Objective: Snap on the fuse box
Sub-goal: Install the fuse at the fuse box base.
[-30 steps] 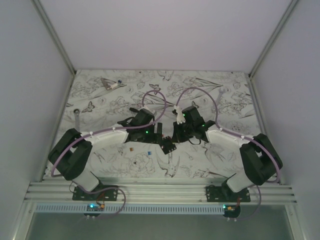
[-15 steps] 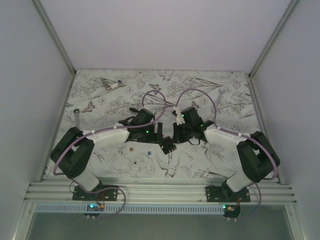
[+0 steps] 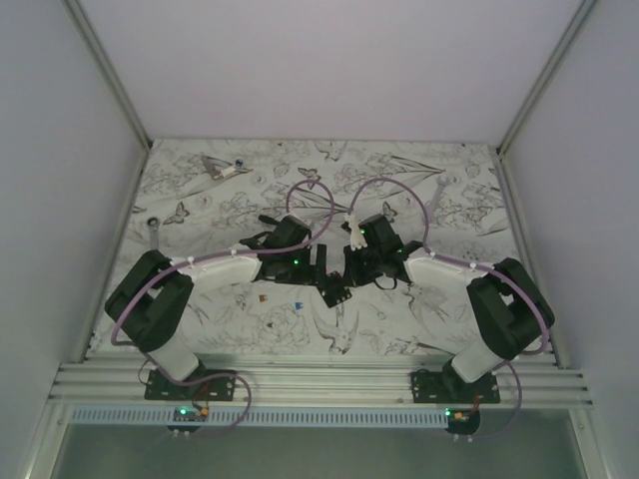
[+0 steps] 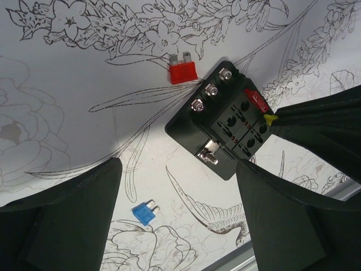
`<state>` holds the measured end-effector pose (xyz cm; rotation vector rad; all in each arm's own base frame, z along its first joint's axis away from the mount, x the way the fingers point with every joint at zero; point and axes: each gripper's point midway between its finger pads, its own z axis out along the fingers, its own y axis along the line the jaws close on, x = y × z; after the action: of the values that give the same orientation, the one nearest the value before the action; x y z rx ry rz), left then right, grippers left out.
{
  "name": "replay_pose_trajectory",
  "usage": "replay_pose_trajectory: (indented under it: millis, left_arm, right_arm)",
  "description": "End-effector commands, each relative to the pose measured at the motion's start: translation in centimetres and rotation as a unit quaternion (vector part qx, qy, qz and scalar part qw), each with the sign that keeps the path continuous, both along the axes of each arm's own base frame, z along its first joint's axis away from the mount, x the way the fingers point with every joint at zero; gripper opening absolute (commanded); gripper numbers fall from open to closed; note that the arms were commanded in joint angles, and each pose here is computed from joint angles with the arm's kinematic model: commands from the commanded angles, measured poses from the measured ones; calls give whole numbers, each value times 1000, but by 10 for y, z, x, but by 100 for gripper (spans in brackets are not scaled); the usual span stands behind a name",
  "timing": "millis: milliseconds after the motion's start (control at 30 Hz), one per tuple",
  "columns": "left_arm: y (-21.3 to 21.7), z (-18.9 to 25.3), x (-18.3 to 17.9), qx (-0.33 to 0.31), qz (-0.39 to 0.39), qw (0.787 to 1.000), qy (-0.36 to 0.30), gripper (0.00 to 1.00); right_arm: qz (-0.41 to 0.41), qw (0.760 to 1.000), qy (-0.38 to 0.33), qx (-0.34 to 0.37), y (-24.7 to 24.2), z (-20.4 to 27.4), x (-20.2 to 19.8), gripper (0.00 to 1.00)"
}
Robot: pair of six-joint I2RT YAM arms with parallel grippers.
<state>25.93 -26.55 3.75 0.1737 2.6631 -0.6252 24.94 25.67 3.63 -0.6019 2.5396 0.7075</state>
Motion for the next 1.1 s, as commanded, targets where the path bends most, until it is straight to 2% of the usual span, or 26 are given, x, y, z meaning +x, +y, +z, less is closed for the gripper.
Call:
replay_pose_trajectory:
  millis: [0, 100, 167, 633, 1067]
  left_arm:
    - [-2, 1, 1, -2, 2, 1000, 14, 86]
    - [-3, 0, 1, -3, 3, 1000, 15, 86]
    - [-2, 1, 1, -3, 4, 1000, 15, 86]
    - [11, 6, 0, -4, 33, 999, 10, 86]
    - [10, -1, -1, -12, 63, 997, 36, 86]
  right_arm:
    - [4, 1000, -17, -8, 4, 0, 5, 0]
    - [5, 1000, -19, -14, 2, 0, 4, 1]
    - [7, 999, -26, -18, 2, 3, 4, 7]
    - [4, 996, -76, -35, 6, 40, 10, 33]
    - [-5, 994, -60, -95, 3, 27, 2, 24]
